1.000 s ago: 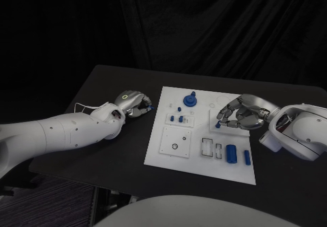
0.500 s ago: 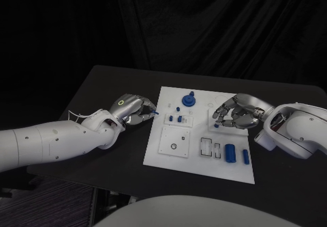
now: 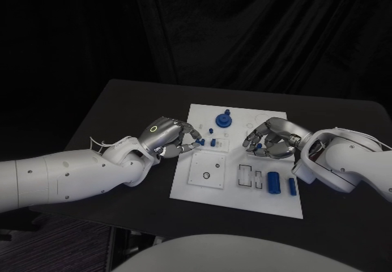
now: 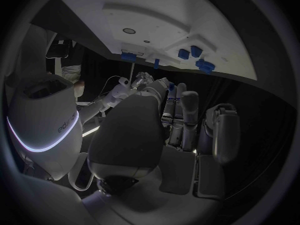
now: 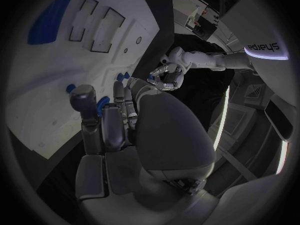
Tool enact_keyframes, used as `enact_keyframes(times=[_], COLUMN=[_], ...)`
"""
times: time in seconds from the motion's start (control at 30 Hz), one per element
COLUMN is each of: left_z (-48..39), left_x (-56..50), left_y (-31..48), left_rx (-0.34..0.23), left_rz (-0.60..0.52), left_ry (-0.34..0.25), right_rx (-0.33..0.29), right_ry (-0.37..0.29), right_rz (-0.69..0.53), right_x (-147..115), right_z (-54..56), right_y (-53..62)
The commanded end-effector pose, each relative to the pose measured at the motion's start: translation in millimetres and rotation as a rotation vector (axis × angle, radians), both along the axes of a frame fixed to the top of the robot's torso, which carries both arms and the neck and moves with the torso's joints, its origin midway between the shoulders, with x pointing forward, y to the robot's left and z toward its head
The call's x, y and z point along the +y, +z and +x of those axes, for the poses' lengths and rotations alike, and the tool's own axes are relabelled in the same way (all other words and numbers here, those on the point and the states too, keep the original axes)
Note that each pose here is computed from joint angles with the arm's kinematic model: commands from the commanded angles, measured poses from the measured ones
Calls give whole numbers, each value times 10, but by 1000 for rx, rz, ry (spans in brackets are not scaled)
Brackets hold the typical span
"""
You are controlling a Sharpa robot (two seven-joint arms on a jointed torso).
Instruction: Assemble the parts on the task board
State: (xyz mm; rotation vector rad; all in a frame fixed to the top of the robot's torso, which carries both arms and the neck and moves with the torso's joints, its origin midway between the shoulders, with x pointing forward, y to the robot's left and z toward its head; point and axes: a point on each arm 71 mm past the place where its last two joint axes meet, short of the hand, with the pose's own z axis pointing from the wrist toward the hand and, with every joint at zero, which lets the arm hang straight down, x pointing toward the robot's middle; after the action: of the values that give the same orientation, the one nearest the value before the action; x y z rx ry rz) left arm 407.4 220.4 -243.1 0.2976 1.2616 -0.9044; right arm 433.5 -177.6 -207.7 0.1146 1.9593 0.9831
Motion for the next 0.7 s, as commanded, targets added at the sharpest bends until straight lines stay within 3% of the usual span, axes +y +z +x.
enact_keyframes(times=[0.03,0.7], left_z=[-24,-53], left_x=[-87,-429], left_y=[27,14], left_rx=[-18,0], left_rz=[-11,-31], left_ry=[-46,-133], right_rx=[-6,17], right_ry=[1,29], right_rz=[7,39], right_x=[37,313], right_z=[-9,-29], right_y=[-43,-187])
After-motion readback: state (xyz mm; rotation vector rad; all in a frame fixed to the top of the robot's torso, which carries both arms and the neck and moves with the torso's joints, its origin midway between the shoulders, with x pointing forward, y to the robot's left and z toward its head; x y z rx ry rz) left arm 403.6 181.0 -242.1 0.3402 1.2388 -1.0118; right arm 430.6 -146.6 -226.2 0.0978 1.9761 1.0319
